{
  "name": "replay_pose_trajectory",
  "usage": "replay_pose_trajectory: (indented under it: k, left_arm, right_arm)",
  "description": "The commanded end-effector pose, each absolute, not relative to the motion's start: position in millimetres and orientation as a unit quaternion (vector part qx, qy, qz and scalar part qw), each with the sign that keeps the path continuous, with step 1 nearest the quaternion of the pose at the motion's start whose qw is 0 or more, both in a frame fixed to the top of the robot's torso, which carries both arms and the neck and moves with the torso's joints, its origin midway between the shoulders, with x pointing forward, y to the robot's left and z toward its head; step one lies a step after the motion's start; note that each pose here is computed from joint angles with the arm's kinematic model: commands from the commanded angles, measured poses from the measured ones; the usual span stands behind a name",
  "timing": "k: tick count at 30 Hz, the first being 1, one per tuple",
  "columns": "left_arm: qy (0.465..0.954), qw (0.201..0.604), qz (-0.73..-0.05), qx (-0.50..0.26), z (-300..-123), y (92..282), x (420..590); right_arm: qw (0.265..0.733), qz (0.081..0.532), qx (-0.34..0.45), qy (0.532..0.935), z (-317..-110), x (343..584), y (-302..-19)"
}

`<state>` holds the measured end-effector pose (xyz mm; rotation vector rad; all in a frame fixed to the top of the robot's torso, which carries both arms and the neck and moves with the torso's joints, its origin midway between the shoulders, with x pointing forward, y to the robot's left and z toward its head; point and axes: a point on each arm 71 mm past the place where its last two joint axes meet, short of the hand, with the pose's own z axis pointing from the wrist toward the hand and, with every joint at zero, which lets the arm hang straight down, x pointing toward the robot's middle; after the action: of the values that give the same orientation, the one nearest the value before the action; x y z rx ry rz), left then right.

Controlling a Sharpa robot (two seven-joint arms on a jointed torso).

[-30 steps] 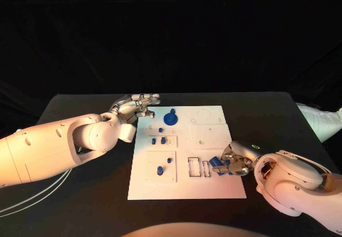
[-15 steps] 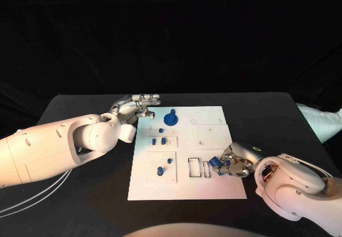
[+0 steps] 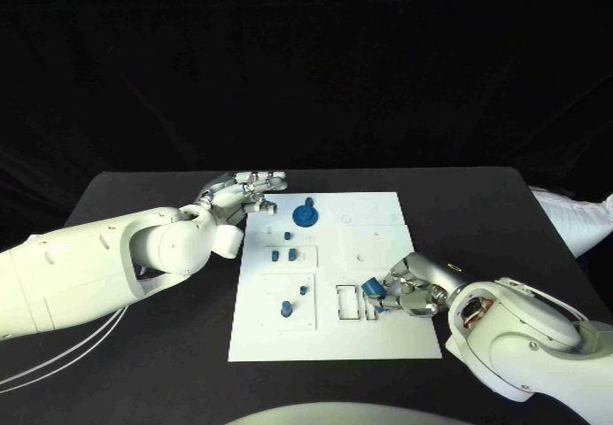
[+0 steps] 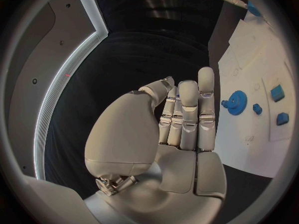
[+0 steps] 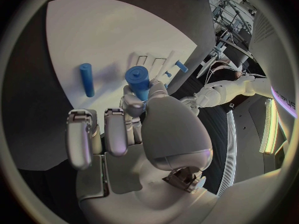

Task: Assemble the parts on the task board

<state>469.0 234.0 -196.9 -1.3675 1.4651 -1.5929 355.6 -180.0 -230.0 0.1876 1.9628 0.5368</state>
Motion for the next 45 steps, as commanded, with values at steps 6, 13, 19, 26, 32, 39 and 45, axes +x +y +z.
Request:
replay_pose_trajectory:
  k: [6,13,19,26,32,39,45]
  left_arm:
    - [0.548,0.279,-0.604,-0.507,-195.9,231.0,468.4]
    - [0.548,0.278,-0.604,-0.507,-195.8,230.8,468.2]
    - [0.548,0.278,-0.605,-0.507,-195.8,230.5,468.1]
    - [0.548,0.277,-0.605,-0.507,-195.8,230.6,468.1]
    - [0.549,0.277,-0.605,-0.507,-195.9,230.6,468.1]
    - [0.549,0.277,-0.604,-0.507,-195.9,230.9,468.0]
    - [0.549,0.276,-0.604,-0.507,-196.0,230.9,468.0]
  right_arm:
    - [0.485,0.250,0.080,0.834,-234,353,-160]
    - [0.480,0.248,0.073,0.838,-236,354,-153]
    - [0.477,0.243,0.065,0.842,-238,355,-151]
    - [0.480,0.235,0.062,0.843,-239,358,-151]
    - [0.489,0.229,0.060,0.840,-239,359,-152]
    - [0.490,0.231,0.053,0.839,-238,359,-151]
    - [0.493,0.231,0.042,0.838,-238,358,-150]
